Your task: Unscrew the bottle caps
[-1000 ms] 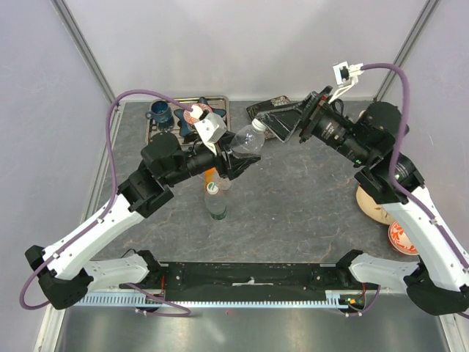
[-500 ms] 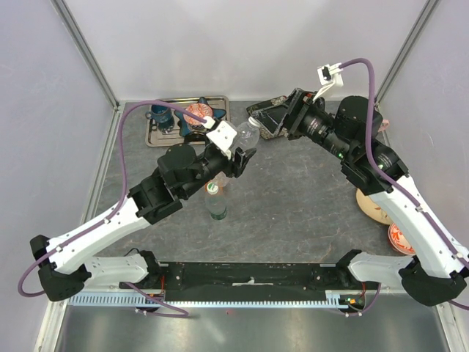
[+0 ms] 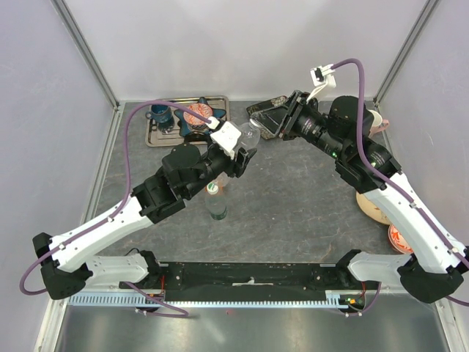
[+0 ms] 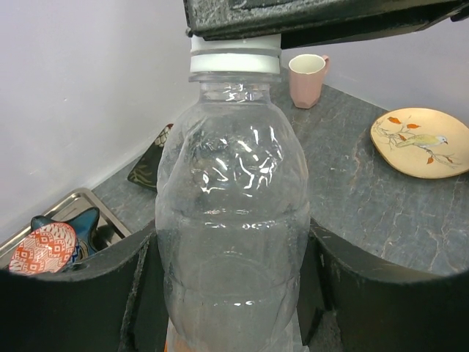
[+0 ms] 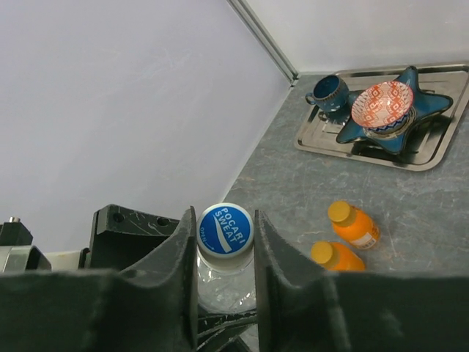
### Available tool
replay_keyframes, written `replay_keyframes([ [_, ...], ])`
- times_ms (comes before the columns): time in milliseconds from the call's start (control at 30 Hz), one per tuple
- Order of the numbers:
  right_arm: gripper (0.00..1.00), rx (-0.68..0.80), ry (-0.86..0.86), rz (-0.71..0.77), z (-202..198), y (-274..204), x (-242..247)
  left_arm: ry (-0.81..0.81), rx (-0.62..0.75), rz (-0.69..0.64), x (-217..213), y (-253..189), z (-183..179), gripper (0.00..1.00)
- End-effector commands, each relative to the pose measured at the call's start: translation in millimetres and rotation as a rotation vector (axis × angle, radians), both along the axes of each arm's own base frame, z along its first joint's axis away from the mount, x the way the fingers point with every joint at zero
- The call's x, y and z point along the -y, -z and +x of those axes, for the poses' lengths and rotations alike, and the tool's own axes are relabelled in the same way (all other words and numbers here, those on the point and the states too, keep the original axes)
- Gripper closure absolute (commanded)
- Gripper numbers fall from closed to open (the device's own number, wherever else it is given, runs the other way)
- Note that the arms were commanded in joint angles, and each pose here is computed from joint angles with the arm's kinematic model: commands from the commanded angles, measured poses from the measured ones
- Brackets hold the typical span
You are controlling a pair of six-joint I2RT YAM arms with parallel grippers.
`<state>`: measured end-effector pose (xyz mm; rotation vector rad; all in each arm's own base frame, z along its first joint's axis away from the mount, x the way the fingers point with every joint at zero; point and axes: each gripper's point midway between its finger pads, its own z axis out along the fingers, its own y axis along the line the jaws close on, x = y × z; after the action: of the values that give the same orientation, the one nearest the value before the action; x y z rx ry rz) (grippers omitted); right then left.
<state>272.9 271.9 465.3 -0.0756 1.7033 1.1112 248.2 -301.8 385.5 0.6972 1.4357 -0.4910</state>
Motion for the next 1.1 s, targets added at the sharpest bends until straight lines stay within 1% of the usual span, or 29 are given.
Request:
replay_keyframes([
  [0, 0.90, 0.026, -0.014, 0.019, -4.1, -6.2, -0.1, -0.012, 0.063, -0.026, -3.1, -18.6, 0.3, 0.59],
  [33, 0.93, 0.026, -0.028, 0.011, -4.5, -4.0, -2.6, -0.011, 0.061, -0.028, -3.0, -18.6, 0.3, 0.59],
  [67, 0.99, 0.030, -0.045, 0.006, -6.2, -3.0, -4.7, -0.003, 0.062, -0.032, -2.0, -19.7, -0.6, 0.59],
  [100, 1.00, 0.034, -0.098, 0.001, -12.4, -1.5, -10.9, 0.004, 0.062, -0.035, -1.5, -21.4, -1.9, 0.58],
  [133, 1.00, 0.052, -0.138, -0.025, -14.3, 1.5, -16.5, 0.020, 0.062, -0.040, 0.0, -22.5, -4.6, 0.57],
  [167, 1.00, 0.061, -0.163, -0.032, -17.5, 1.7, -18.7, 0.069, 0.063, -0.041, 5.2, -23.0, -10.8, 0.55],
  [233, 1.00, 0.090, -0.191, -0.056, -23.3, 2.9, -18.6, 0.146, 0.058, -0.044, 11.2, -25.3, -22.8, 0.54],
  [267, 1.00, 0.122, -0.191, -0.083, -23.5, 2.9, -16.3, 0.233, 0.055, -0.046, 19.8, -26.2, -35.7, 0.54],
  [300, 1.00, 0.139, -0.197, -0.092, -25.9, 1.3, -14.5, 0.281, 0.053, -0.053, 22.9, -30.7, -43.3, 0.54],
  [333, 1.00, 0.166, -0.231, -0.095, -34.0, -3.2, -14.8, 0.325, 0.029, -0.058, 26.0, -29.7, -50.6, 0.54],
  [367, 1.00, 0.201, -0.256, -0.114, -37.5, -4.3, -15.3, 0.409, 0.027, -0.073, 29.4, -36.7, -63.3, 0.56],
  [400, 1.00, 0.224, -0.290, -0.120, -43.8, -6.3, -16.8, 0.456, 0.016, -0.082, 30.4, -39.3, -70.0, 0.57],
  [433, 1.00, 0.257, -0.369, -0.122, -56.6, -11.0, -21.0, 0.573, -0.015, -0.101, 34.3, -41.3, -88.5, 0.57],
  [500, 1.00, 0.297, -0.392, -0.139, -62.5, -13.0, -19.8, 0.651, -0.044, -0.137, 28.2, -49.9, -93.7, 0.57],
  [533, 1.00, 0.321, -0.411, -0.141, -68.1, -16.6, -17.9, 0.697, -0.088, -0.166, 26.4, -53.5, -99.6, 0.57],
  [567, 1.00, 0.339, -0.439, -0.139, -74.6, -18.6, -18.0, 0.789, -0.083, -0.179, 20.7, -59.5, -108.8, 0.57],
  [600, 1.00, 0.367, -0.465, -0.144, -79.9, -20.3, -17.8, 0.830, -0.105, -0.187, 19.1, -59.5, -111.4, 0.57],
  [633, 1.00, 0.387, -0.502, -0.143, -87.0, -21.5, -18.8, 0.873, -0.140, -0.215, 15.8, -64.5, -116.9, 0.57],
  [667, 1.00, 0.408, -0.564, -0.142, -97.6, -21.1, -20.7, 0.945, -0.160, -0.206, 10.5, -61.7, -123.9, 0.58],
  [700, 1.00, 0.424, -0.599, -0.145, -103.0, -20.0, -21.6, 0.988, -0.139, -0.217, 9.9, -67.0, -125.6, 0.58],
  [733, 1.00, 0.450, -0.624, -0.160, -105.8, -16.7, -22.5, 1.027, -0.186, -0.232, 7.5, -68.5, -131.2, 0.59],
  [767, 1.00, 0.462, -0.637, -0.165, -108.3, -15.1, -22.3, 1.079, -0.207, -0.219, 3.8, -65.0, -136.0, 0.60],
  [800, 1.00, 0.487, -0.684, -0.155, -116.5, -15.5, -22.7, 1.116, -0.157, -0.228, 1.5, -73.0, -139.4, 0.60],
  [833, 1.00, 0.507, -0.723, -0.155, -123.0, -11.3, -23.0, 1.148, -0.226, -0.239, 1.2, -71.0, -142.0, 0.60],
  [867, 1.00, 0.519, -0.746, -0.151, -127.3, -10.3, -23.6, 1.206, -0.235, -0.218, -2.0, -66.7, -148.3, 0.60],
  [933, 1.00, 0.553, -0.822, -0.144, -140.2, -8.4, -22.9, 1.269, -0.254, -0.219, -2.7, -69.0, -153.3, 0.60],
  [1067, 1.00, 0.617, -0.886, -0.135, -152.9, -4.6, -20.9, 1.334, -0.293, -0.202, -2.9, -64.9, -156.4, 0.60],
])
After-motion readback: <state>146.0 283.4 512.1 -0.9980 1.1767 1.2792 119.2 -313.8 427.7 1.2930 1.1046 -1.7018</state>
